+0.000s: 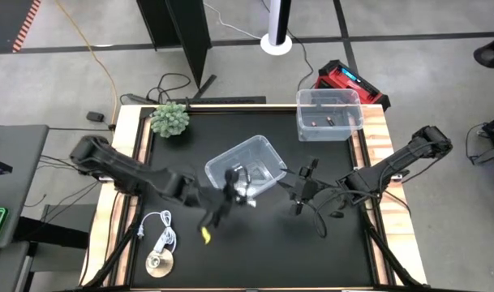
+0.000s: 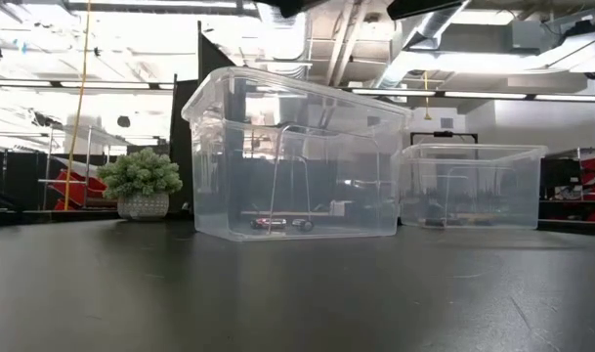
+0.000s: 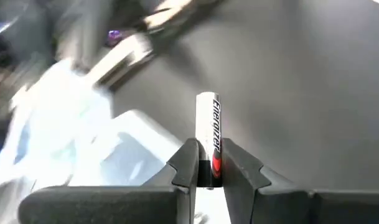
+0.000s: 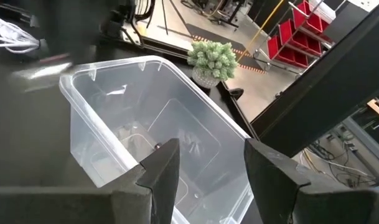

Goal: Sort batteries
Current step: Put the silver battery into the bottom transparent bin, then adjust the bottom transparent bin

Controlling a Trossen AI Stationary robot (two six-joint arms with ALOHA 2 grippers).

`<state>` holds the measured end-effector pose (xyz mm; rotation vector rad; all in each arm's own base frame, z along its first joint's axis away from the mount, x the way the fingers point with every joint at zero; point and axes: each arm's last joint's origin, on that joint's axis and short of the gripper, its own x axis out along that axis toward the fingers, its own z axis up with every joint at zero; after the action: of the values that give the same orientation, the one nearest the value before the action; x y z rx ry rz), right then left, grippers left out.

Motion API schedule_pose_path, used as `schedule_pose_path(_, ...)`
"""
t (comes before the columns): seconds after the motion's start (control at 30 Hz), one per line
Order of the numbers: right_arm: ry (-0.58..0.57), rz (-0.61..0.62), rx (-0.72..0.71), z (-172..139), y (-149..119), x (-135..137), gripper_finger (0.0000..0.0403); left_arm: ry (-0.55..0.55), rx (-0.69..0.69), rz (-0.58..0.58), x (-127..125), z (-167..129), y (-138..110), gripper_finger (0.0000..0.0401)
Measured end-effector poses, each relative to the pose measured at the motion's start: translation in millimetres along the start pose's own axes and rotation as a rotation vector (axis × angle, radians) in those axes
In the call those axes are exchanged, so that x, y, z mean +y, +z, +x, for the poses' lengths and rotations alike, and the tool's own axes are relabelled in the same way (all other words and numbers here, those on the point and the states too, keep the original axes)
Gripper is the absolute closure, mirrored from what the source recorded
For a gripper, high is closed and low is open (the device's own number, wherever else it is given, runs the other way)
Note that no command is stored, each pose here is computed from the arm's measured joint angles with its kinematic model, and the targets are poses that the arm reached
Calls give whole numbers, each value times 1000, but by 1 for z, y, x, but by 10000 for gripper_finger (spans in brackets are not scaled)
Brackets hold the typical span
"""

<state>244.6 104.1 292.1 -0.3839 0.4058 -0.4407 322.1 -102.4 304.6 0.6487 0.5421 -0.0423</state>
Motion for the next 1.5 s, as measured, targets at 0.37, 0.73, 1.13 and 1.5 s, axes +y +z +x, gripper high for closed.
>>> schedule_pose_path(0.37,0,3,0,0,0,0,207,101,244,-281,58,11,-48,289)
schedule_pose_path(0.73,-134,190,66,22,-7,-22,207,129,298,-351,64,11,-57,147)
schedule_pose_path(1.13,-262,357,342,68,-43,-85,207,70,449,-366,58,-29,-67,172)
schedule_pose_path(1.5,-180,417,475,69,-57,-88,223,57,605,-332,42,-57,-75,199)
